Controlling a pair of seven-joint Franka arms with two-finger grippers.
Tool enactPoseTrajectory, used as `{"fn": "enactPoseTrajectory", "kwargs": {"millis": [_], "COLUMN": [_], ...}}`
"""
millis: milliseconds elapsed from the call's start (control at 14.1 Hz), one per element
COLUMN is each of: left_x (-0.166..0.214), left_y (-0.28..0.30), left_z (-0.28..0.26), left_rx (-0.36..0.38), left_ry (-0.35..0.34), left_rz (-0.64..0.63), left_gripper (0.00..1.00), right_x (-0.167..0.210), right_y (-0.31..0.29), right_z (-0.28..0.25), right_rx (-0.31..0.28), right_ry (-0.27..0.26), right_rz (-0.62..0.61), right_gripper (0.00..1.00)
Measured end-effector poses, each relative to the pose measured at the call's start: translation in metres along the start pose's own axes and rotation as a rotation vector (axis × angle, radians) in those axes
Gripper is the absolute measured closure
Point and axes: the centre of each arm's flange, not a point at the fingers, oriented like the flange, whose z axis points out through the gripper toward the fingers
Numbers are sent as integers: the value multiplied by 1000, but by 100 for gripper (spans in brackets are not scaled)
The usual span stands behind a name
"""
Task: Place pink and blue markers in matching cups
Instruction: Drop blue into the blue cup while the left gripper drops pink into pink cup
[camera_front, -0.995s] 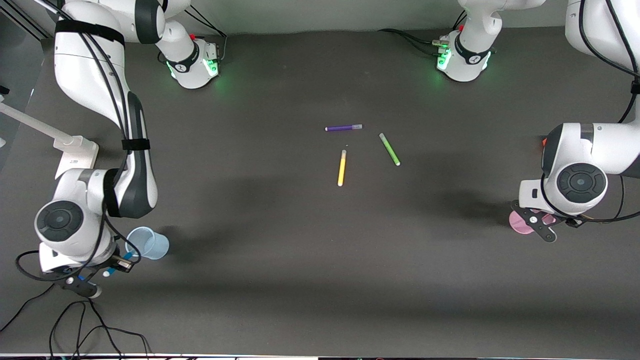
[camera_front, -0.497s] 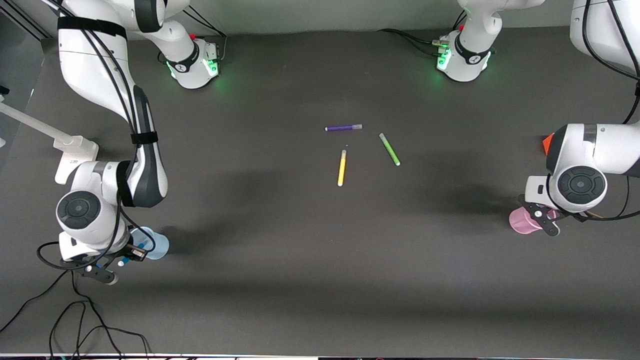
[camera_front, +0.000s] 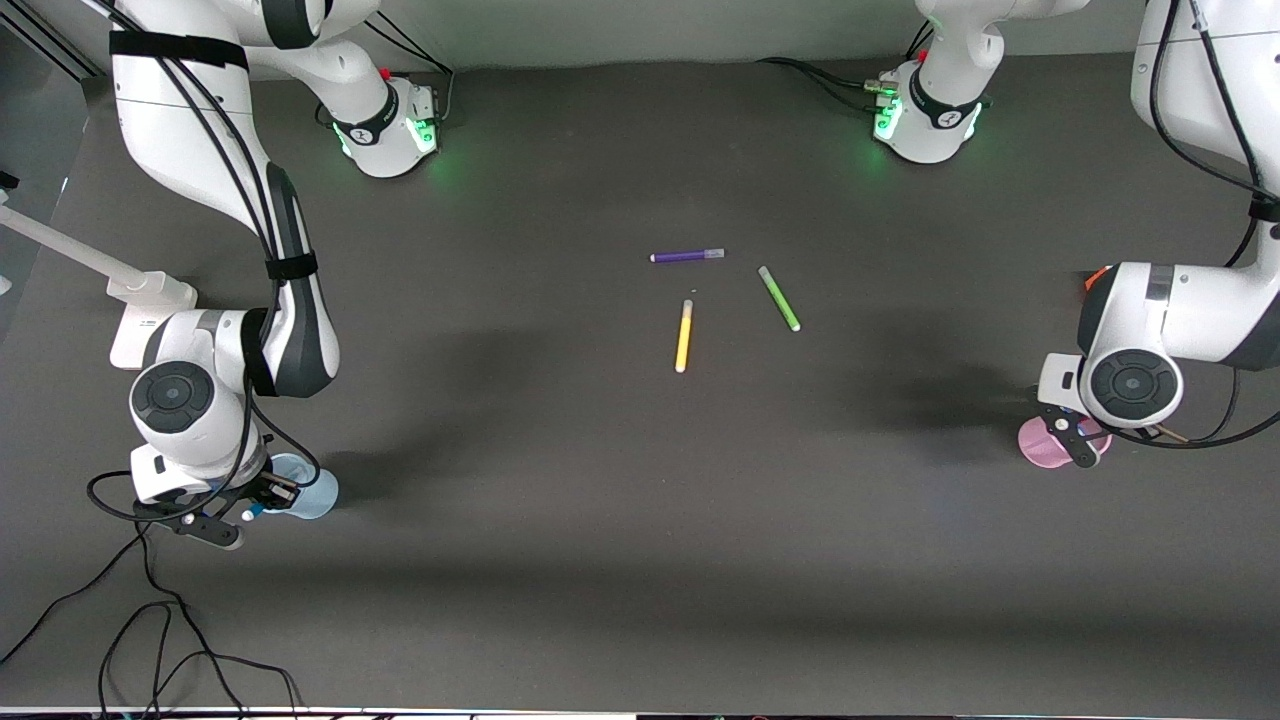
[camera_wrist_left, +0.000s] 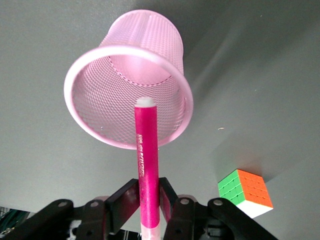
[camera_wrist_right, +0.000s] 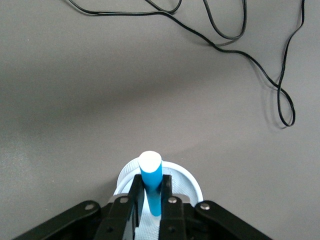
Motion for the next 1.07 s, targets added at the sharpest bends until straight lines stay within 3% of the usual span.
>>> {"fn": "enactPoseTrajectory", "kwargs": {"millis": [142,497,568,923,1066], "left_x": [7,22,24,26,26], "left_y": [0,2,2,-3,-5], "left_z": [3,4,3,-2,-3], "left_rx": [13,34,38,55,57], "left_ry": [3,22,26,37,38], "left_rz": [14,36,39,35,33], "left_gripper": [77,77,77,71,58], "right_x": [1,4,6,22,20], "right_y": [-1,-1,0,16,24], "right_z": [-2,-7,-13,-83,-114], "right_rx": [6,14,19,21,34], "right_ry": [11,26,28,-44,-83], "right_rz": [-1,2,5,37,33], "right_gripper": [62,7,0,0,0]}}
